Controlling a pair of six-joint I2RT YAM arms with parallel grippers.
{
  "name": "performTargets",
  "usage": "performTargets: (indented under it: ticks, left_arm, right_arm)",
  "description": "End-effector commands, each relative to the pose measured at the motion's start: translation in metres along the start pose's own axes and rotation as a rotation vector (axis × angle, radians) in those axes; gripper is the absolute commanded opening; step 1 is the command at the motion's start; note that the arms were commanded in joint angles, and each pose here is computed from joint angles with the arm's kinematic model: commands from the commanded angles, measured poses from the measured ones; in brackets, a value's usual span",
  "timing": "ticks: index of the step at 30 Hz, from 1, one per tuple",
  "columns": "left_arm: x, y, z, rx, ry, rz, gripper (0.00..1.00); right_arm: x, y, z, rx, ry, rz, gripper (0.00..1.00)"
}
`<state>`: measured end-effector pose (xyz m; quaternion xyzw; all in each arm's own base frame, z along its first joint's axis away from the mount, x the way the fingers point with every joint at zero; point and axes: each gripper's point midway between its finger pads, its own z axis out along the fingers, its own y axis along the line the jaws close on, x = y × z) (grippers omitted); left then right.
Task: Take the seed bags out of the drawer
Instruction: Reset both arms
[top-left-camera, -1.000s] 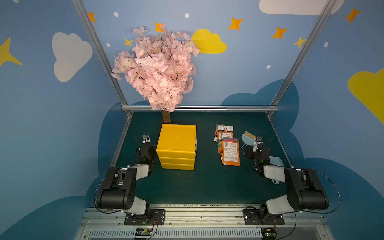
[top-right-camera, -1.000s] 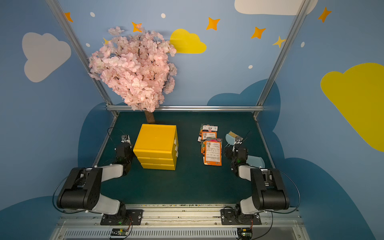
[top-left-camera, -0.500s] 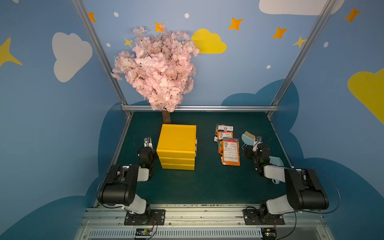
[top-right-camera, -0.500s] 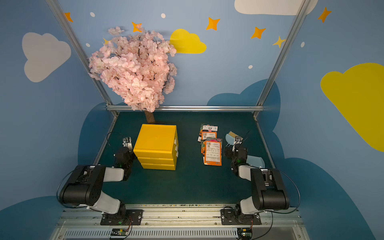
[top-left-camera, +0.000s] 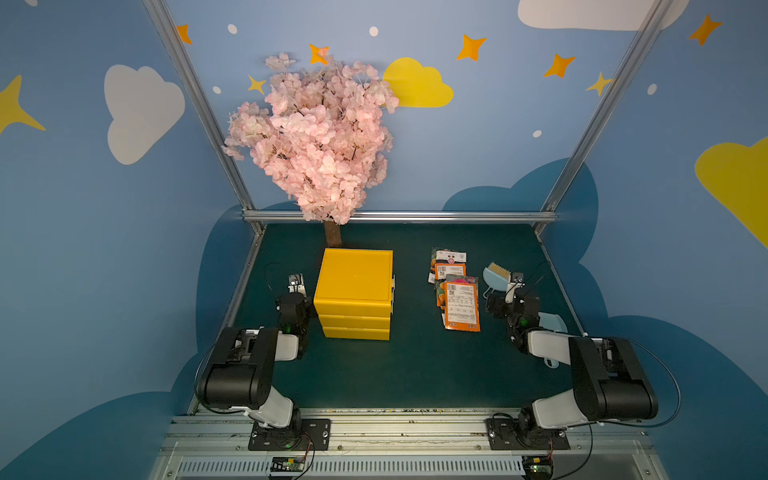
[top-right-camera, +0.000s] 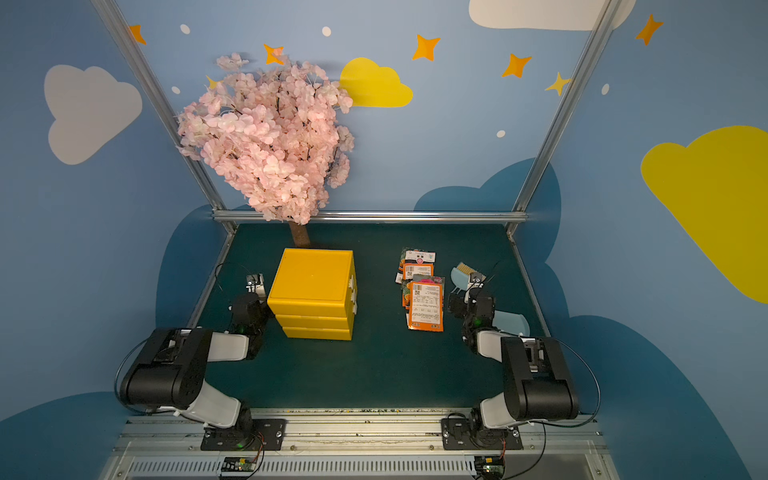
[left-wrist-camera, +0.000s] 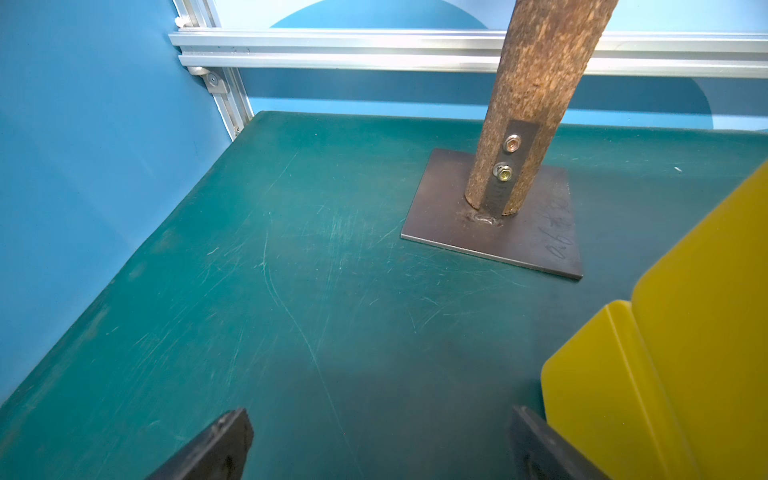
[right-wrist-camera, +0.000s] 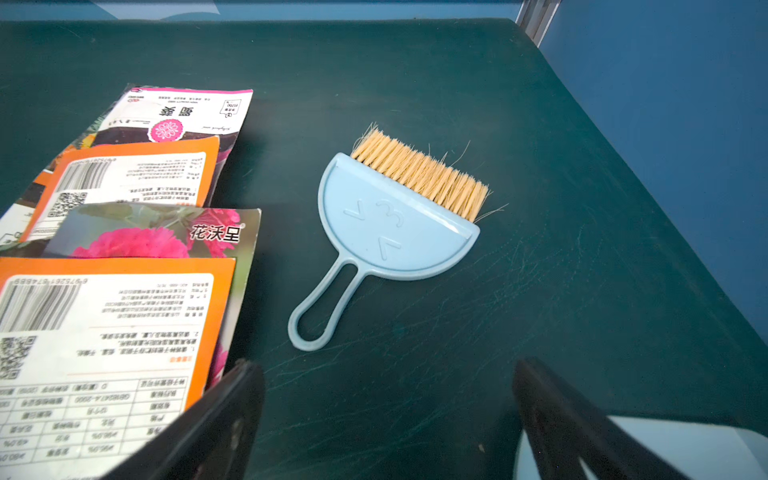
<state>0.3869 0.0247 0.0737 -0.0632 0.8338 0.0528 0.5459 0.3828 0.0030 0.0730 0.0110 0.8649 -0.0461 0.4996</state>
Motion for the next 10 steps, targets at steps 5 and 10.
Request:
performTargets:
  ticks: [5, 10]
  left_arm:
    - [-0.0093, -0.0035, 0.0001, 0.018, -0.018, -0.009, 1.0]
    - [-0.01, -0.0034, -0.0002, 0.017, -0.021, -0.009, 1.0]
  right_arm:
    - [-0.0167, 0.0021, 0.001, 0.0, -0.041, -0.01, 0.99]
    - [-0.0169, 0.0014, -0.0007, 0.0, -0.049, -0.007, 0.99]
